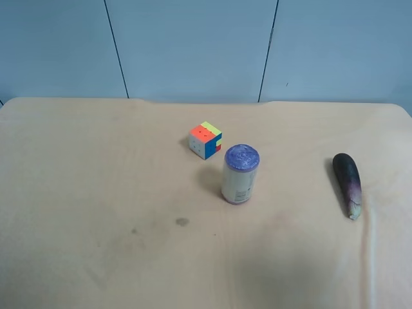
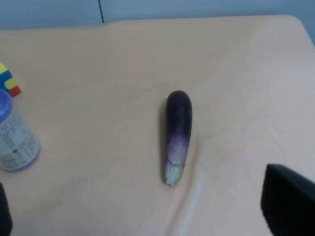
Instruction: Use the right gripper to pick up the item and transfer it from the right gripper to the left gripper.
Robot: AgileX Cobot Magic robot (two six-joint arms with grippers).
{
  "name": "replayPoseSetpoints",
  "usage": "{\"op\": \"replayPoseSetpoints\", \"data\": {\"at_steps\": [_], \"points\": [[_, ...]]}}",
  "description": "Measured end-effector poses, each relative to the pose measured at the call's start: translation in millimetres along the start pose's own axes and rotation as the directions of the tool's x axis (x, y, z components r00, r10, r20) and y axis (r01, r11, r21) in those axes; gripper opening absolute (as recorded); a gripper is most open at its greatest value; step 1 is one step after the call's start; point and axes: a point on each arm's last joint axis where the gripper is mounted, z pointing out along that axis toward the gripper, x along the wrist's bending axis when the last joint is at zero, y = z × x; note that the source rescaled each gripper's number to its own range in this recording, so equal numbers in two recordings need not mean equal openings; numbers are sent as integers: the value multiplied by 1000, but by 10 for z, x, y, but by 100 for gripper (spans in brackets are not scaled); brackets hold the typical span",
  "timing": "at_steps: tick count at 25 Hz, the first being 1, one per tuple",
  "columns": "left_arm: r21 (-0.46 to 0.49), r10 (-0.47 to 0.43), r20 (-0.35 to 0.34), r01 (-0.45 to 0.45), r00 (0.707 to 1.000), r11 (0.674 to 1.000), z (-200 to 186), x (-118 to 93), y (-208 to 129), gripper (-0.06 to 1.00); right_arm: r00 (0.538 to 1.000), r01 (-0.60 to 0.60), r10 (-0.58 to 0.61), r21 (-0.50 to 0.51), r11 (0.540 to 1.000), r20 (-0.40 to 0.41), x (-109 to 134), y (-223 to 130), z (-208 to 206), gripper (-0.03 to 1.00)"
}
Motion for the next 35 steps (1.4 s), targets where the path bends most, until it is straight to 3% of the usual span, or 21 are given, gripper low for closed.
{"op": "replayPoseSetpoints", "data": {"at_steps": [13,19,26,31,35], "points": [[0,0,0,0,1000,1000,0,0,0,100,1000,-8,8,0,1000,1,-1,0,0,100],[0,0,0,0,1000,1000,0,0,0,100,997,-28,26,14,1000,73,-55,61,-88,97],[0,0,0,0,1000,1000,0,0,0,100,988,-61,21,257,965,156,-217,308,143,91],[0,0,0,0,1000,1000,0,0,0,100,972,-97,-18,467,879,236,-406,412,544,91],[0,0,0,0,1000,1000,0,0,0,100,958,-147,-23,557,818,286,-521,457,860,91]]}}
